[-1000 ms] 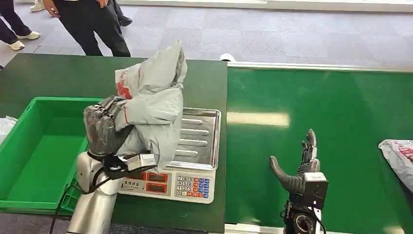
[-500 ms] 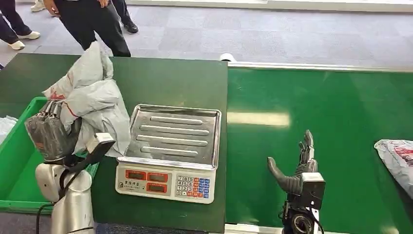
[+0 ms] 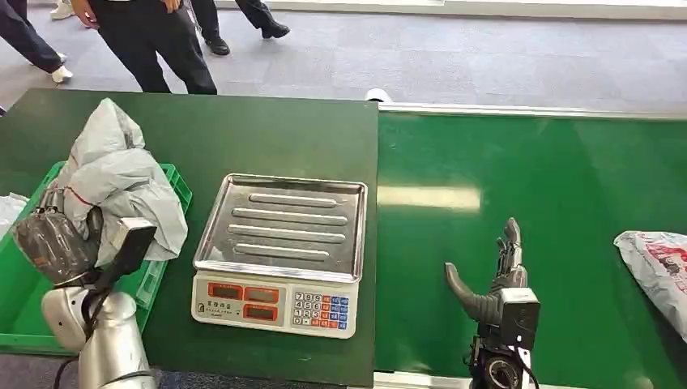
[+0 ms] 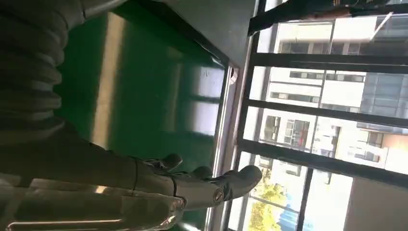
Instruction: Moved the parcel from conveyor to table for the left to box.
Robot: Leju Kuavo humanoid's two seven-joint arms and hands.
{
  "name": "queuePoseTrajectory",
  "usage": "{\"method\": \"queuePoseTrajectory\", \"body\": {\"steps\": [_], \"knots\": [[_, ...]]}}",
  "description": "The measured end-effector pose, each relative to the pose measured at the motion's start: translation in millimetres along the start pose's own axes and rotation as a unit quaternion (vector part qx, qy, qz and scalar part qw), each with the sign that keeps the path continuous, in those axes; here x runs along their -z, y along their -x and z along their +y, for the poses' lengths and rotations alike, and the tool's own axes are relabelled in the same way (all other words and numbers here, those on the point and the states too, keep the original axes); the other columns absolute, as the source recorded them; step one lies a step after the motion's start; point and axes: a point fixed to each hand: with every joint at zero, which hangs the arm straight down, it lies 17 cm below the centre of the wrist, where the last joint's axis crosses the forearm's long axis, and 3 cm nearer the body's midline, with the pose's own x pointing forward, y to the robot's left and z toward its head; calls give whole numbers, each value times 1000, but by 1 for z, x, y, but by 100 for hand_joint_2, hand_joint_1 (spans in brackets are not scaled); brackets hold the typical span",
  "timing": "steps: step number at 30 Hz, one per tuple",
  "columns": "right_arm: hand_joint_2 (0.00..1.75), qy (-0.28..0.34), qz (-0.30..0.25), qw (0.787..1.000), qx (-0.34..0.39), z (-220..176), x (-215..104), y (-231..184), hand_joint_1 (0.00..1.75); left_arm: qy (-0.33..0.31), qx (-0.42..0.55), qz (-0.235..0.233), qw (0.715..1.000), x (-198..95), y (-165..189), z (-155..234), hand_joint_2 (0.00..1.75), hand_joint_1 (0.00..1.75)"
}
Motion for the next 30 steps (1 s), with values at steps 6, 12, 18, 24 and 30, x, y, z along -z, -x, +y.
{"method": "queuePoseTrajectory", "body": {"steps": [6, 12, 18, 24, 30], "knots": [[175, -1, 8, 1000, -5, 0, -2, 3, 0, 27, 23, 85, 996, -19, 47, -11, 175, 175], [175, -1, 12, 1000, -6, 3, -4, 5, 0, 35, 26, 107, 993, -24, 59, -17, 175, 175], [175, -4, 14, 1000, -7, 5, -3, 3, 0, 59, 37, 144, 987, -35, 76, -30, 175, 82], [175, -6, 13, 1000, -8, 5, -1, 1, 0, 72, 47, 157, 984, -41, 87, -35, 175, 0], [175, -7, 14, 1000, -8, 6, -1, 1, 0, 73, 51, 160, 983, -42, 92, -34, 175, 0]]}}
